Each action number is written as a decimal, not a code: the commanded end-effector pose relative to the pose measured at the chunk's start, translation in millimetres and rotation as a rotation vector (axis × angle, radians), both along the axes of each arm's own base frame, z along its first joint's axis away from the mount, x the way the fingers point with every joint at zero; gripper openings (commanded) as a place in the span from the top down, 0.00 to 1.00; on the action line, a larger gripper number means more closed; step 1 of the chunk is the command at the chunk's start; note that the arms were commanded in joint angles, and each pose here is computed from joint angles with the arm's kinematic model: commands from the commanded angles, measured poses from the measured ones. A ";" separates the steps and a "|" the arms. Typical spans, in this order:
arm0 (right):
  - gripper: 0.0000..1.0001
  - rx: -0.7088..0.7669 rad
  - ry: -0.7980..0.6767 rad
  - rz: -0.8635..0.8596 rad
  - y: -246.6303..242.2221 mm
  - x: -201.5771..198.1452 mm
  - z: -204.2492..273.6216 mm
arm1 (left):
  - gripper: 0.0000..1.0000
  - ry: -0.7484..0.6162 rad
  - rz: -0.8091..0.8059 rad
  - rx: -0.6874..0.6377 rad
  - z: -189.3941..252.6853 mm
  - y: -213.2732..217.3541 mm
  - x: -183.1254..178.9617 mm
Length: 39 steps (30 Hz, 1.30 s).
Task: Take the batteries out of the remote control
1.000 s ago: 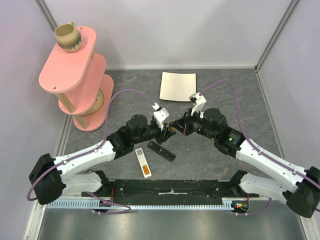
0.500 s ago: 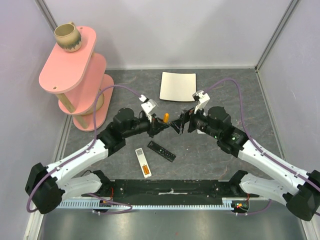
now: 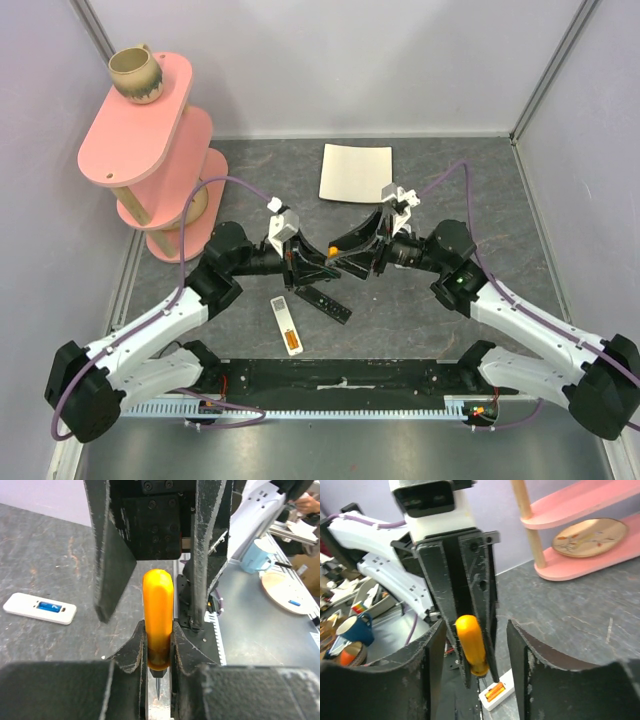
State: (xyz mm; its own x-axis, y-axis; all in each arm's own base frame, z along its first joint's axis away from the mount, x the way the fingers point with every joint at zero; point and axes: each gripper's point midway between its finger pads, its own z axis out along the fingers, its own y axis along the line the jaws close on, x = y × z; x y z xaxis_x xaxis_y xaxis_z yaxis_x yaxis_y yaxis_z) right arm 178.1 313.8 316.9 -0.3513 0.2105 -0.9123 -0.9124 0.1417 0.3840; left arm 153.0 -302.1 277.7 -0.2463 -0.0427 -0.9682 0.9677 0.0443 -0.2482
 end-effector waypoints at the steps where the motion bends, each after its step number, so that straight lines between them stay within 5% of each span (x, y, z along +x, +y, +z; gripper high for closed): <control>1: 0.49 0.083 -0.081 0.125 3.2 -28.5 23.0 | 0.98 0.005 -0.116 -0.055 16.9 -3.8 -14.9; 5: 0.66 0.074 -0.076 0.127 4.8 -28.4 18.1 | 0.98 0.012 -0.145 -0.065 17.8 -5.7 -17.4; 7: 1.00 0.076 -0.063 0.125 6.1 -28.0 17.4 | 0.98 0.024 -0.154 -0.063 16.6 -6.7 -17.5; 10: 1.00 0.068 -0.038 0.091 7.5 -21.3 14.2 | 0.98 0.035 -0.155 -0.044 12.6 -7.2 -16.8; 14: 1.00 -0.010 0.038 -0.085 0.3 6.7 -0.4 | 0.57 0.047 -0.125 -0.018 4.5 -5.9 -13.6; 17: 1.00 -0.027 0.115 -0.235 -11.2 26.5 -8.4 | 0.47 0.046 -0.089 -0.011 -1.3 -4.2 -10.0; 19: 1.00 -0.020 0.151 -0.306 -17.4 35.9 -12.4 | 0.48 0.052 -0.073 -0.005 -6.0 -3.8 -8.0; 23: 1.00 0.025 0.168 -0.324 -22.8 34.2 -12.3 | 0.91 0.062 -0.076 0.002 -9.7 -5.1 -6.8; 26: 1.00 0.034 0.170 -0.314 -22.3 32.8 -11.5 | 0.98 0.069 -0.077 0.003 -8.8 -6.5 -5.5; 29: 0.81 0.037 0.142 -0.279 -20.0 26.9 -10.7 | 0.98 0.069 -0.079 -0.001 -6.5 -6.2 -6.5; 30: 0.64 0.041 0.132 -0.273 -20.2 25.5 -10.7 | 0.98 0.070 -0.081 -0.002 -5.9 -6.2 -6.7; 33: 0.40 0.038 0.088 -0.245 -21.0 18.7 -11.3 | 0.98 0.060 -0.087 -0.009 -2.6 -4.6 -9.6; 36: 0.33 0.029 0.063 -0.201 -19.8 10.0 -13.8 | 0.98 0.046 -0.097 -0.018 1.6 -2.7 -13.4; 39: 0.39 0.041 0.052 -0.152 -17.6 1.4 -13.0 | 0.98 0.045 -0.111 -0.021 3.4 -1.5 -17.0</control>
